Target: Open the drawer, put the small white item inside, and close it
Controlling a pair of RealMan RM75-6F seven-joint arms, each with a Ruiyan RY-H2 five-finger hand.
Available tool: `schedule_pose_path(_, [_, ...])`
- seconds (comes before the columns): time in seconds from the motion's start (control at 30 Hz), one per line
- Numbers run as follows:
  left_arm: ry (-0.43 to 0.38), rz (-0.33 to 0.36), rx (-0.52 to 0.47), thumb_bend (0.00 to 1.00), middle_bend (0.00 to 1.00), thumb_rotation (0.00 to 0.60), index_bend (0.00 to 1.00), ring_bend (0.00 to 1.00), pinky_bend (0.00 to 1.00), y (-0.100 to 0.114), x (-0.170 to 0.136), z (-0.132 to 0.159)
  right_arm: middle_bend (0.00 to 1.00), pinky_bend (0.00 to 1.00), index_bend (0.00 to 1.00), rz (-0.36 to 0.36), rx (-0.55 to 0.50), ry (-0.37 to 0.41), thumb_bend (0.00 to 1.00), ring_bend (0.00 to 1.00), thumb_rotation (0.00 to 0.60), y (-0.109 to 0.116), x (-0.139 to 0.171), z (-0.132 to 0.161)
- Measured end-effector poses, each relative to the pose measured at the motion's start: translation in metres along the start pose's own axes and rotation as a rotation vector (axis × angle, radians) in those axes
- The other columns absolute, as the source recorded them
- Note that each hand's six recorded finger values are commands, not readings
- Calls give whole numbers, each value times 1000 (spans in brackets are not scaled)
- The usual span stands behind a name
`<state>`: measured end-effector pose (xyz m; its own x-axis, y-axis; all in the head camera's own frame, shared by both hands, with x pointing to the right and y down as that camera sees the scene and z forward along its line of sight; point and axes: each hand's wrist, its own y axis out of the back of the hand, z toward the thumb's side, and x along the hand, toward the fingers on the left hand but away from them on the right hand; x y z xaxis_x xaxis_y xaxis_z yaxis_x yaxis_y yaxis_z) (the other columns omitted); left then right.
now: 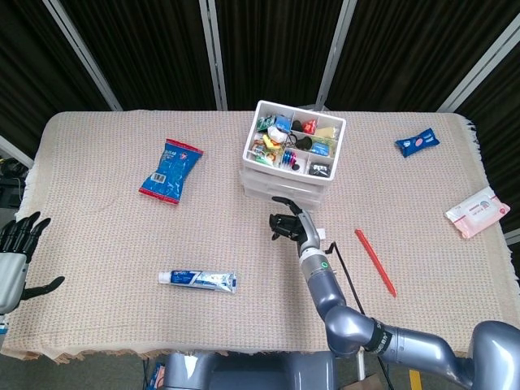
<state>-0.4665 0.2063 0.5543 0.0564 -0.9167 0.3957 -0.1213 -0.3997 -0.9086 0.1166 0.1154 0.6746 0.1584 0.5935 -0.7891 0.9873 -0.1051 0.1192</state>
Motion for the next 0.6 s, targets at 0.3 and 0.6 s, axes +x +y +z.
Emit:
schedule_pose_path(0.3, [-3,7,17,130,0,600,76,0,0,0,-1,-1,714,611,233,-55,188,158,437,714,600,14,19,15])
schedule_pose_path(0.6, [-13,22,46,131,0,600,76,0,0,1,-2,0,709,611,223,-195,559,302,435,708,600,45,39,36])
